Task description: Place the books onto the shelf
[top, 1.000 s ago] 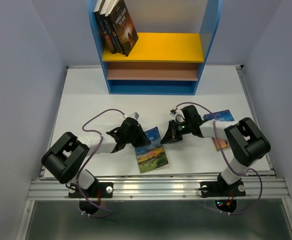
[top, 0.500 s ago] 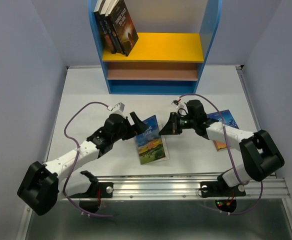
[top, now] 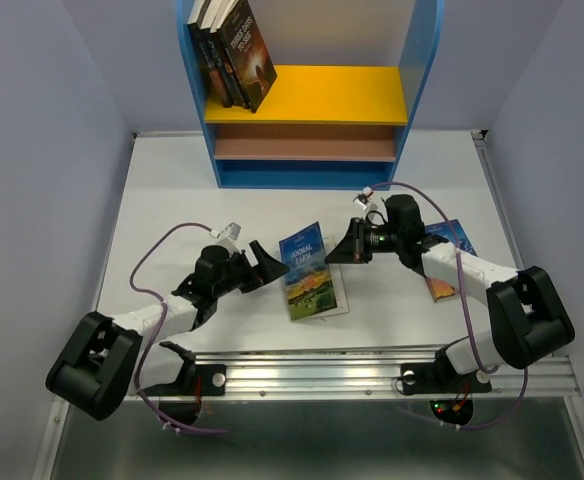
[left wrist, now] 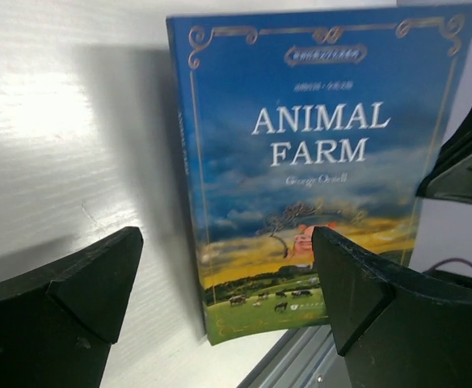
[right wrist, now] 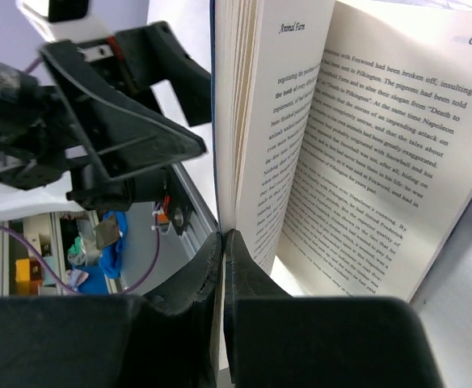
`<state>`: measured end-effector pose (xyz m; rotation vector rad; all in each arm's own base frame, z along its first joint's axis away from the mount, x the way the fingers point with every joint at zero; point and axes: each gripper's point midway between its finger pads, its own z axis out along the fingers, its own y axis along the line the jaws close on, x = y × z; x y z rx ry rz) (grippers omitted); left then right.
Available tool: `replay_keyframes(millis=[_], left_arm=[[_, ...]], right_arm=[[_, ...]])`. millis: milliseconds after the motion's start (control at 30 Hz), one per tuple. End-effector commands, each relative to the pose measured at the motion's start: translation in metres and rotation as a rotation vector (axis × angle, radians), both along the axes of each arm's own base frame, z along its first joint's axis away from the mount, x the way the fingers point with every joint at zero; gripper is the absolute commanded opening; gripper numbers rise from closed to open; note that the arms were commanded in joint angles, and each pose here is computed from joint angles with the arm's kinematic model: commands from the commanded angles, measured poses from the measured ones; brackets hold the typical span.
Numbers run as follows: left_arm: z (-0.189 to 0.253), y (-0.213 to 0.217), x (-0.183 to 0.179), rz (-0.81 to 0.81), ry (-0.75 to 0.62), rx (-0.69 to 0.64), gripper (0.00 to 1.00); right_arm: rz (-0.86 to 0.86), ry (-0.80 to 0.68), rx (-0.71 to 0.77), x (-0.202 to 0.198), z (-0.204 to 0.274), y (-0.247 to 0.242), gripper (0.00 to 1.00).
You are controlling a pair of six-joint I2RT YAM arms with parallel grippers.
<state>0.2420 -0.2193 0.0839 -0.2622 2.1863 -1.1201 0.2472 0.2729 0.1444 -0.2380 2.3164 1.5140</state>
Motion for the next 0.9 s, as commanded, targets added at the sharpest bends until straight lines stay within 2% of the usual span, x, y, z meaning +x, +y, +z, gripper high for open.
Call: replay_keyframes(millis=[0,100,200,333,367,433,533,633,767,867], left_arm=[[0.028,-0.019,-0.006,-0.113,-0.188,-0.162,0.99],[0.009,-0.022,-0.004,-0.126,-0.145,-0.142,0.99],[0.012,-0.032,-0.004,-0.184,-0.201,-0.192,0.99],[0.035,-0.045,-0.017,-0.287,-0.290,-0.368,0.99],[0.021,-0.047,-0.026,-0.312,-0.204,-0.411,0.99],[0.037,-0.048,-0.029,-0.345,-0.261,-0.499,0.99],[0.025,-0.056,-0.025,-0.360,-0.232,-0.496,0.99],[0.042,-0.053,-0.025,-0.348,-0.322,-0.488,0.99],[0.055,-0.053,-0.024,-0.355,-0.367,-0.500,0.87],[0.053,-0.053,-0.025,-0.355,-0.357,-0.501,0.67]], right_arm=[[0.060,-0.093,0.096,-0.002,0.042,0.003,0.01],[0.072,-0.085,0.103,-0.005,0.043,0.004,0.01],[0.072,-0.089,0.110,-0.004,0.046,0.002,0.01],[0.077,-0.069,0.111,-0.007,0.043,0.002,0.01],[0.071,-0.060,0.108,-0.004,0.040,0.000,0.01],[0.075,-0.050,0.109,-0.005,0.038,0.000,0.01],[0.080,-0.014,0.101,-0.005,0.028,0.000,0.01],[0.057,0.014,0.083,-0.001,0.016,-0.002,0.01],[0.046,0.052,0.063,0.004,0.002,-0.001,0.01],[0.017,0.078,0.040,0.011,-0.011,-0.004,0.01]])
